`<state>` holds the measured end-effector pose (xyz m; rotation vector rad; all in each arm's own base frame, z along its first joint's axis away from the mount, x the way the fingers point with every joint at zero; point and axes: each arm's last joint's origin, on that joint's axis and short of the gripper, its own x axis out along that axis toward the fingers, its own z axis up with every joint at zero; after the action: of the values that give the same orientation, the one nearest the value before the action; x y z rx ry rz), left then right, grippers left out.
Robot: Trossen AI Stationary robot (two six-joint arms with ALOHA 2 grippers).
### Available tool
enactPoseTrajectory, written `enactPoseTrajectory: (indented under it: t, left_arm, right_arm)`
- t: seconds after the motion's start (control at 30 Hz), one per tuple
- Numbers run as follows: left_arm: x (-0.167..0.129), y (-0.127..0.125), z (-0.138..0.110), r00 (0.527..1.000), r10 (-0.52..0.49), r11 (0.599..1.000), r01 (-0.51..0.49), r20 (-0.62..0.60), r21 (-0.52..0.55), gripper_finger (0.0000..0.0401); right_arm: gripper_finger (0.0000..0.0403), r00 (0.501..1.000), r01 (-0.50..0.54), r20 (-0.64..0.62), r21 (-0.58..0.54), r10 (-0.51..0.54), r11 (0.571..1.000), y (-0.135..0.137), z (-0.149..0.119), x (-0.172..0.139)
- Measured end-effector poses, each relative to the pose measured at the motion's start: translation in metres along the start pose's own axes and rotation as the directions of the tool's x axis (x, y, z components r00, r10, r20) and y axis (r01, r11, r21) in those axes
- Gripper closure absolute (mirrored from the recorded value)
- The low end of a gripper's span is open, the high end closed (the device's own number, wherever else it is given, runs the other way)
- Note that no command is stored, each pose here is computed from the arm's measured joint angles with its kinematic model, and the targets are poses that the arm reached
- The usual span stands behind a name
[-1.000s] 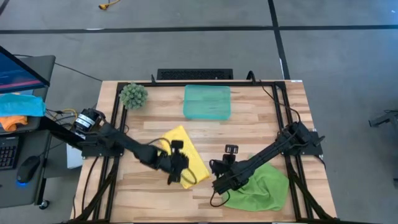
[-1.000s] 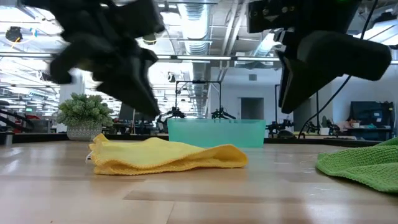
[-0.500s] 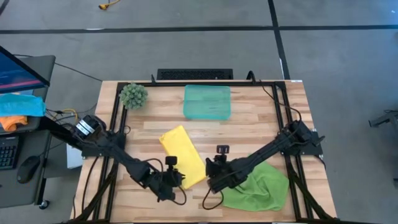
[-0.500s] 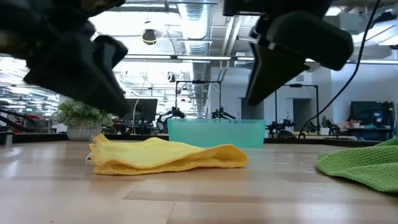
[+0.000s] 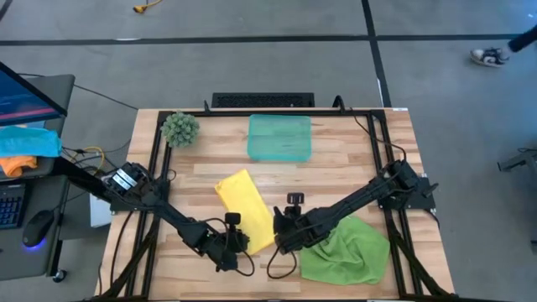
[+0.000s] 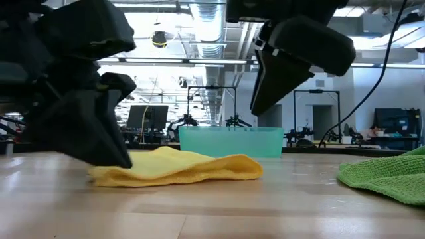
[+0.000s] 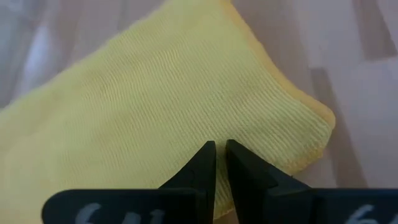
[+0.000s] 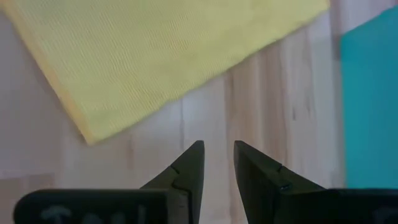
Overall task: Roll microfiber towels into tight, uniform cylinder then place into a basket
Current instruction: Fold the yellow microfiber cloth
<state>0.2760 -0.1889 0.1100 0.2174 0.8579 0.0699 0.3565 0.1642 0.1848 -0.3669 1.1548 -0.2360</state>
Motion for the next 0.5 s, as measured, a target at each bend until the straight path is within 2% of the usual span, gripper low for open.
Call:
enactPoseTrajectory:
  t: [0.23,0.5]
  left_arm:
    - [-0.009,-0.003,-0.012,0.995,0.016,0.997,-0.009,-0.096,0.081,0.0370]
    - [-0.032,0.000,-0.016,0.971,0.077,0.966,-0.017,-0.226,0.257,0.0370]
  right_arm:
    - [0.0291,0.997,-0.061,0.050,0.032,0.059,0.998,0.005,0.005,0.001]
    - [0.0291,0.973,-0.177,0.155,0.020,0.171,0.984,0.012,0.013,0.005]
